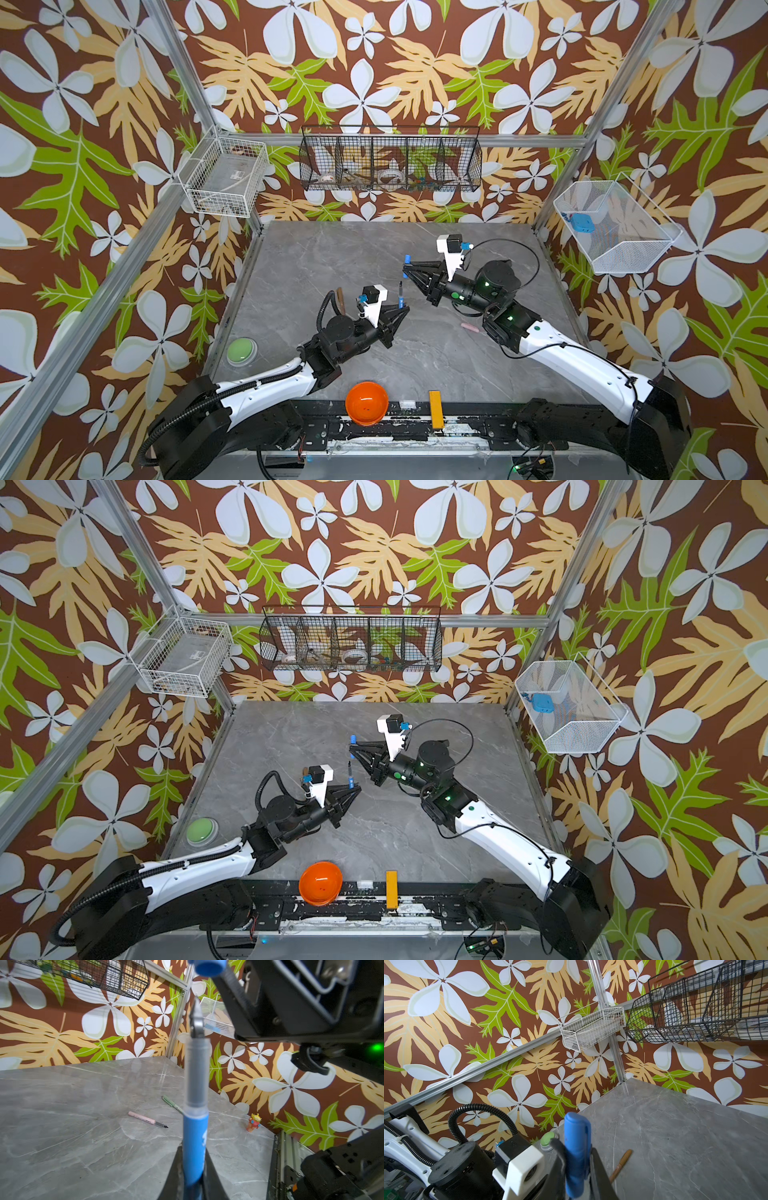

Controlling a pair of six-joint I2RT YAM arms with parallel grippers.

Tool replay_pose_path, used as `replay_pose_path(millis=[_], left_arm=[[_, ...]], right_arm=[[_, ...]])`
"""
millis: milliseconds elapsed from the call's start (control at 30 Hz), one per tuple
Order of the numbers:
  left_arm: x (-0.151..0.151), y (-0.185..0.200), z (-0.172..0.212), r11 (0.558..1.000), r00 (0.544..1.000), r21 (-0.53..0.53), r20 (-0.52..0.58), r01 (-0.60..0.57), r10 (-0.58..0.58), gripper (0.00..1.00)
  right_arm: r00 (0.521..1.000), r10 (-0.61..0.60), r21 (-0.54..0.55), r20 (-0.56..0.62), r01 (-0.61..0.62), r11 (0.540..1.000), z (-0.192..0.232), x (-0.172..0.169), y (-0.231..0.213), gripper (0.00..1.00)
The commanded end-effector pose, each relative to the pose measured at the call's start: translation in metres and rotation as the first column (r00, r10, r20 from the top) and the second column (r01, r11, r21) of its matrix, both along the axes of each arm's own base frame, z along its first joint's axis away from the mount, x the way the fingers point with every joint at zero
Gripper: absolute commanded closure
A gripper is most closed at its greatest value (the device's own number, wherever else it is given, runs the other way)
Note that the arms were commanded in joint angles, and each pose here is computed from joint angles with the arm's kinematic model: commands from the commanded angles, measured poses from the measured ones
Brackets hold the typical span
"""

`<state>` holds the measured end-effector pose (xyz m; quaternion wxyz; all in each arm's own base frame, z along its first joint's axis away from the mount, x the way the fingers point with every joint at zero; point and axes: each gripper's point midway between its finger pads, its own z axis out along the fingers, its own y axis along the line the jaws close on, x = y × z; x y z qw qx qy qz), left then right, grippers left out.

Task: Insert the pens into the pen caps
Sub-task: 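Position the blue cap above the pen tip with the right gripper, then lower the blue cap onto the pen tip with the right gripper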

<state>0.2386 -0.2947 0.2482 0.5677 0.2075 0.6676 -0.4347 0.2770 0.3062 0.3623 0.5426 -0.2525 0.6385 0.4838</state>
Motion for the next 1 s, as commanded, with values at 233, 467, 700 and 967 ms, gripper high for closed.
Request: replay_pose_path(millis=[233,467,700,967], left_arm=[[-0.0036,-0.0056,0.0192,0.999,0.999,-0.032,0.037,0.041,-0.040,1.00],[-0.0016,-0.0053,0.0167,1.000,0.999,-0.008,0.037,0.030,-0.030,1.00],[0.0011,-0.0054,0.0112,1.000,0.999,0.012,0.028,0.019,-0.019,1.00],[0.0013,-0.0056,0.0133,1.000,0.999,0.010,0.033,0.018,-0.019,1.00]], right_arm=[[0.999,0.049,0.007,0.001,-0.049,0.999,0.0020,-0.0047,0.0056,0.82],[0.999,0.045,0.005,-0.001,-0.045,0.999,0.0004,-0.0037,0.0058,0.82],[0.999,0.019,-0.001,0.026,-0.019,1.000,0.0093,-0.0050,0.0002,0.82],[1.000,0.013,-0.018,0.011,-0.013,1.000,0.0024,-0.0047,-0.0010,0.82]])
